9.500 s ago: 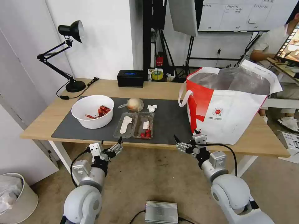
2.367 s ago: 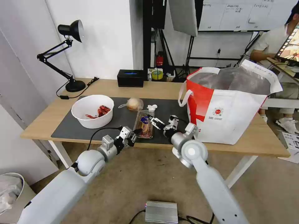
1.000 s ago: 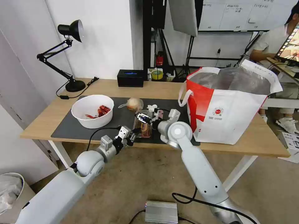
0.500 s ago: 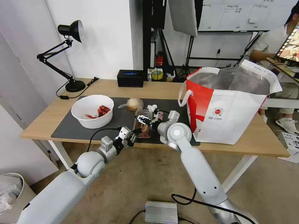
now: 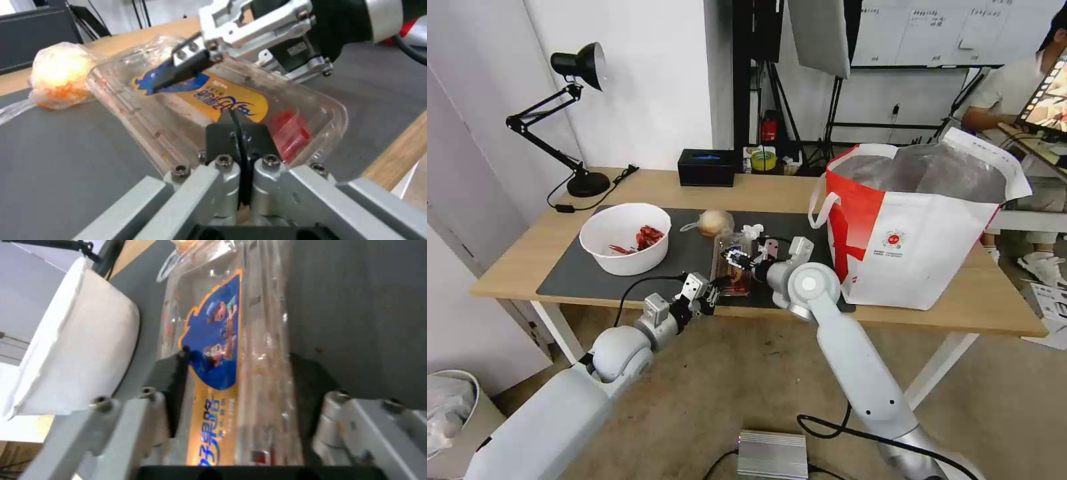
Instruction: Pick up the trash from the table and place it into the takeout bag.
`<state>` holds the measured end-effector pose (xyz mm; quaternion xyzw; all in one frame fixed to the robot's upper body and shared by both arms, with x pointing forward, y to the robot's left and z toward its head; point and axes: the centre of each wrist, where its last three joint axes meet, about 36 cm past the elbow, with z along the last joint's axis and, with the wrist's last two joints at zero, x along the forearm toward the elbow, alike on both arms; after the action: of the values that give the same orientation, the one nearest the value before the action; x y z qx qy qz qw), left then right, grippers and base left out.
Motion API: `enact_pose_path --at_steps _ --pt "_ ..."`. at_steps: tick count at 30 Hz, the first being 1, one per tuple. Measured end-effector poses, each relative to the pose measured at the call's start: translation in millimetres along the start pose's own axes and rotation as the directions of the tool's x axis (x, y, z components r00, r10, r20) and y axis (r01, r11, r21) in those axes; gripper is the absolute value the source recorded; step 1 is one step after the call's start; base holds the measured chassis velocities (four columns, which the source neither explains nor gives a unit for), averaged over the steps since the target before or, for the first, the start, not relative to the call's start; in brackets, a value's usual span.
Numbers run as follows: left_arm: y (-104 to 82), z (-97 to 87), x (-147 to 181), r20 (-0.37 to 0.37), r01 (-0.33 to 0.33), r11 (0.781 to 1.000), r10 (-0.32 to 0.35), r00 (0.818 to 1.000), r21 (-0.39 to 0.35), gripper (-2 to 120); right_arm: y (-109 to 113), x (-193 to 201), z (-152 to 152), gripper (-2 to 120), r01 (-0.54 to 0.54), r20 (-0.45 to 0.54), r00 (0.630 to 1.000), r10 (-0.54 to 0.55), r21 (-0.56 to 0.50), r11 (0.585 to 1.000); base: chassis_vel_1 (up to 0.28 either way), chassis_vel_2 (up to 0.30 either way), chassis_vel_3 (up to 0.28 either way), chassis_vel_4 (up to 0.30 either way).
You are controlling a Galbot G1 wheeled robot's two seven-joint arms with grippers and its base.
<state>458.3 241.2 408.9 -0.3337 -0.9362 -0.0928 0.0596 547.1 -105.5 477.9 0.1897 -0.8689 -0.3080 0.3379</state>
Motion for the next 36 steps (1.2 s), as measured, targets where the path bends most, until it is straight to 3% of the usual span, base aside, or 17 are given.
enact_pose_path --at_steps 8,10,15,27,36 --pt "1.4 -1.3 1.3 0.0 0.002 1.0 -0.002 1.0 -0.007 0 -1.7 2.7 -0.9 22 -0.014 -0.012 1.0 0.014 0.001 1.0 0.0 0.0 0.0 0.0" --pt "1.1 -2.3 1.7 0.007 0.0 1.0 0.0 1.0 -0.008 0 -3.5 3.1 -1.3 10 -0.026 -0.026 0.999 0.025 -0.014 1.0 0.0 0.0 0.0 0.0" --pt "0.7 -3.7 2.9 0.014 0.009 1.0 -0.009 1.0 -0.006 0 -5.7 3.0 -1.1 0 -0.026 -0.031 0.999 0.025 -0.028 0.999 0.0 0.0 0.0 0.0" --pt "9.6 -12.8 36.7 0.054 0.06 0.998 -0.061 0.997 0.003 0 -8.5 11.2 -14.7 0 0.025 0.015 1.0 -0.024 -0.062 0.998 0.0 0.0 0.0 0.0" --pt "4.9 -8.1 59.8 0.079 0.107 0.994 -0.109 0.991 0.029 0 12.4 61.7 -42.7 0 0.129 0.155 0.979 -0.131 0.025 0.991 0.0 0.0 0.0 0.0"
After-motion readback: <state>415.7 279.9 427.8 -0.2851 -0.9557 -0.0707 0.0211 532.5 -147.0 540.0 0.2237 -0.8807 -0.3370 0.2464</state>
